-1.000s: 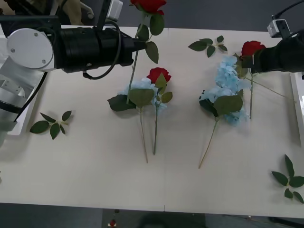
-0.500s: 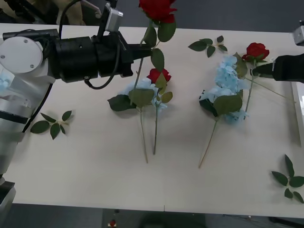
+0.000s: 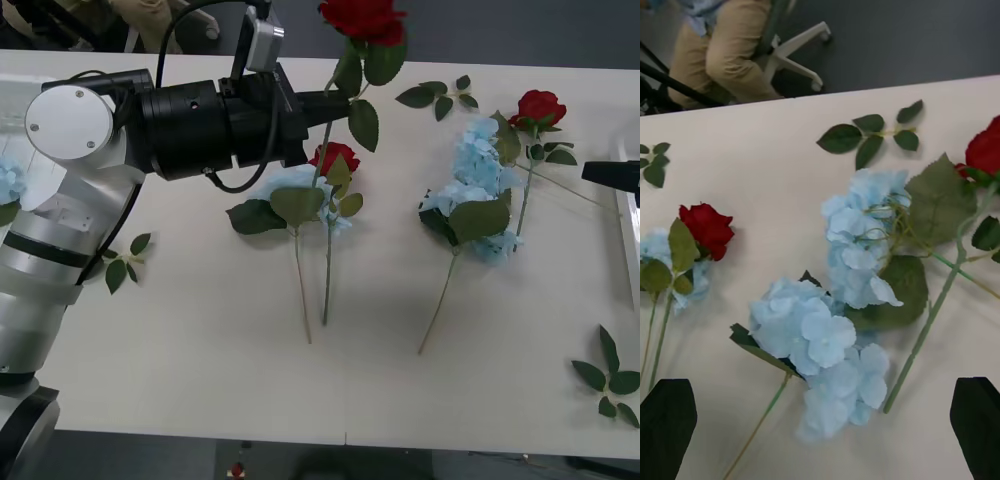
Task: Put the red flowers into the right box and the blue flowers into the left box
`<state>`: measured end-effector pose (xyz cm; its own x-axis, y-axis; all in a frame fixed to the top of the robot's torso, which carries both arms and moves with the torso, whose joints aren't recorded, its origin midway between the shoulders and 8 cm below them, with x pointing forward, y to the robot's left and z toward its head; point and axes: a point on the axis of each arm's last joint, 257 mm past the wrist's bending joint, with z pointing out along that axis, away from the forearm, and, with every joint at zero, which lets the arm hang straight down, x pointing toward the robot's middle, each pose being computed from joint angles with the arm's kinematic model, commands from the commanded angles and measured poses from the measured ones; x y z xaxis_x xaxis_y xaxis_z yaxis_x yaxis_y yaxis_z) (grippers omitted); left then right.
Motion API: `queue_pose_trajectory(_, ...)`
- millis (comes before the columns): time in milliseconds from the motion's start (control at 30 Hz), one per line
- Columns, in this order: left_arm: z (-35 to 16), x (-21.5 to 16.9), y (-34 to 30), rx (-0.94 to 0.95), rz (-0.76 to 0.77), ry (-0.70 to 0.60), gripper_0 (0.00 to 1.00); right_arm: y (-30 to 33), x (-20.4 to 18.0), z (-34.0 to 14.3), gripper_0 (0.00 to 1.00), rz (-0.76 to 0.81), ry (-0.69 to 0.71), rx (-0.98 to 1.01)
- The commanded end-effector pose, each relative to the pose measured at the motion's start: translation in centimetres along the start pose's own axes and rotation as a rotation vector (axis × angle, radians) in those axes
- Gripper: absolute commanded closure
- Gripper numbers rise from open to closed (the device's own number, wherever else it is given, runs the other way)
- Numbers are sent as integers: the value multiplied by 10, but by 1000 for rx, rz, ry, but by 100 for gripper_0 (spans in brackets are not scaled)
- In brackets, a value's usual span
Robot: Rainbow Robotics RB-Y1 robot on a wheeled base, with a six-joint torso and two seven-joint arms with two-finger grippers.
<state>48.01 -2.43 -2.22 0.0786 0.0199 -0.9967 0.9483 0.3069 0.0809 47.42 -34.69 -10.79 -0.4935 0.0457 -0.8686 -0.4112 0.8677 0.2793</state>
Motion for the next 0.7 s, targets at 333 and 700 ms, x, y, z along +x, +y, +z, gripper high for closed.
queue_pose_trajectory(333,10,-25,-13,17,84,-72,100,91,4,2,0,-251,-136,-232)
queue_pose_trajectory(700,9,-28,-10,6,79,-83,100,127,13,38,0,-332,-216,-292)
